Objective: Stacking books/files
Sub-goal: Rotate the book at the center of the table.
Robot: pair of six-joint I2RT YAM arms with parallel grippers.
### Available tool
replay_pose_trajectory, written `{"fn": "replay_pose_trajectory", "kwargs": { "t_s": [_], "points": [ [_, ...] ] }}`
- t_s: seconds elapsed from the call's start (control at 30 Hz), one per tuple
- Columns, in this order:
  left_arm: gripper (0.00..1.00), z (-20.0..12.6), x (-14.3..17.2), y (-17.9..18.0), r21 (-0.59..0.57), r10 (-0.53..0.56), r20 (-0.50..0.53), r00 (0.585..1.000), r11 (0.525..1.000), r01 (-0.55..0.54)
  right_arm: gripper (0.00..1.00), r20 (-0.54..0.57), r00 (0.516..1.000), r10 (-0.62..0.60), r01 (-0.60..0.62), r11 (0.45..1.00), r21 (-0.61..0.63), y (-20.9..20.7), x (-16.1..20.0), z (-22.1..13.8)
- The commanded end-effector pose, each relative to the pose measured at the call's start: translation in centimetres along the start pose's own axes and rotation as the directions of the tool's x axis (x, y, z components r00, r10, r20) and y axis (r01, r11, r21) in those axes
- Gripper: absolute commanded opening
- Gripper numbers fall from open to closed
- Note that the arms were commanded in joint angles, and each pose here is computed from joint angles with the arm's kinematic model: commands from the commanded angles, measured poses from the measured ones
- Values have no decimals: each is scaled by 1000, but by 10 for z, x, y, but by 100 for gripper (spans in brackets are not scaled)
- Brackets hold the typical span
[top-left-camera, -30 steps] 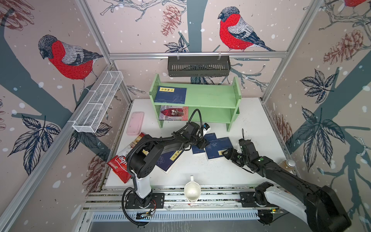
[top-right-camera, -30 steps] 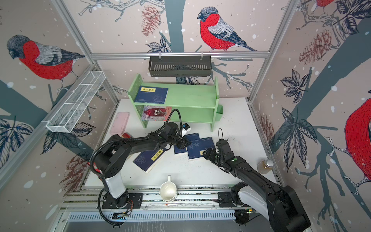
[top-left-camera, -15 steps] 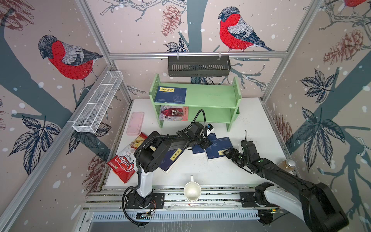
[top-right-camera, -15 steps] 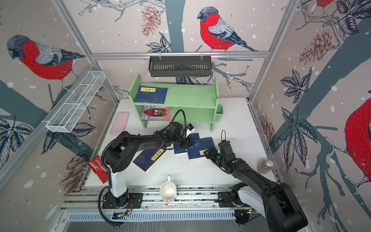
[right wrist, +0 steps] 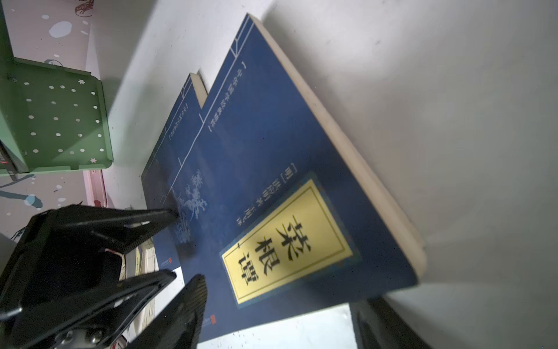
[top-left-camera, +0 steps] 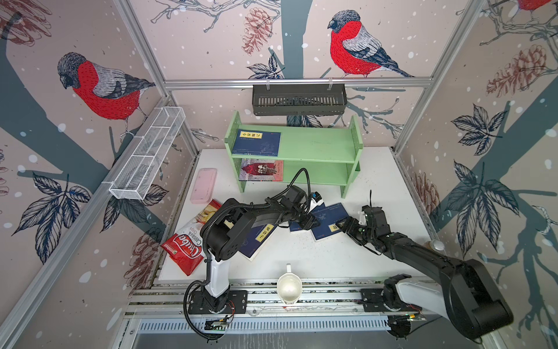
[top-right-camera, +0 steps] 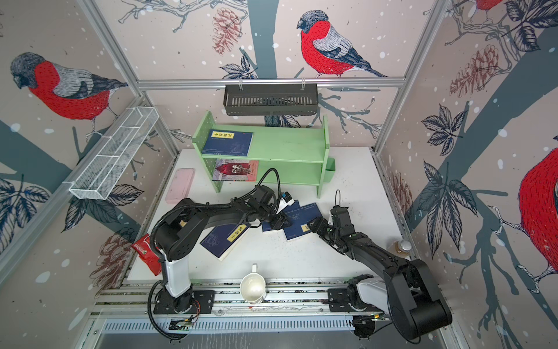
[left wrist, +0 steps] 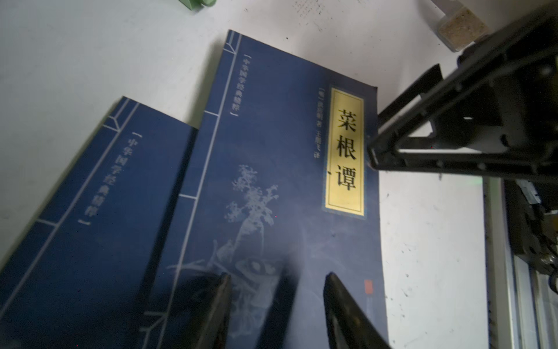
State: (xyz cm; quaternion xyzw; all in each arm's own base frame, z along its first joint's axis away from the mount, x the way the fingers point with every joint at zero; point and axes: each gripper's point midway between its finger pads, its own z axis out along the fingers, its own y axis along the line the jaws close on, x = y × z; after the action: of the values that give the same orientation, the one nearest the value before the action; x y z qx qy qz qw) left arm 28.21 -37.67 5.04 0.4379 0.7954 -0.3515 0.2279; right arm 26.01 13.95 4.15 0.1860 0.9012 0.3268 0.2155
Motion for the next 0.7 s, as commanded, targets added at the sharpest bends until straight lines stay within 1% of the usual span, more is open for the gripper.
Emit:
{"fn": "replay_pose_trajectory", "kwargs": {
  "t_s": [0.0, 0.1, 0.13, 0.2, 0.3, 0.33, 0.37, 0.4, 0.43, 0.5, 0.67],
  "points": [
    [50, -5, 15, -18, 83, -13, -47, 999, 996, 17, 76, -23, 999, -46, 47, 998, 43, -5, -2, 2],
    [50, -10, 22, -32, 153, -27, -72, 997, 988, 38, 76, -18, 997, -74, 75, 995, 62, -5, -10, 3],
    [50, -12, 24, -38, 178, -25, -81, 996, 983, 40, 76, -32, 997, -71, 73, 994, 85, -11, -9, 6],
    [50, -17, 22, -41, 182, -17, -81, 997, 983, 32, 76, -24, 997, -70, 72, 993, 97, -13, -12, 6],
    [50, -31, 1, -35, 106, 39, -5, 999, 994, -39, 76, -14, 998, -65, 66, 994, 90, -13, -12, 5],
    [51, -36, -9, -32, 64, 66, 28, 997, 996, -68, 76, -9, 998, -61, 62, 994, 86, -13, -11, 4],
    [52, -39, -19, -26, 16, 81, 57, 995, 996, -82, 76, -14, 999, -53, 54, 995, 89, -16, -8, 4],
    [53, -41, -26, -20, -28, 90, 73, 993, 996, -88, 76, 5, 998, -57, 57, 996, 71, -12, -9, 0],
    [53, -40, -32, -11, -72, 89, 77, 993, 994, -84, 76, 8, 999, -54, 53, 996, 67, -12, -8, -2],
    [53, -35, -38, 1, -115, 77, 60, 995, 991, -70, 76, 3, 999, -52, 51, 997, 63, -13, -4, -4],
    [53, -12, -29, 22, -162, -15, 29, 999, 987, 20, 76, -5, 998, -58, 58, 998, 40, -8, 1, -11]
  ]
}}
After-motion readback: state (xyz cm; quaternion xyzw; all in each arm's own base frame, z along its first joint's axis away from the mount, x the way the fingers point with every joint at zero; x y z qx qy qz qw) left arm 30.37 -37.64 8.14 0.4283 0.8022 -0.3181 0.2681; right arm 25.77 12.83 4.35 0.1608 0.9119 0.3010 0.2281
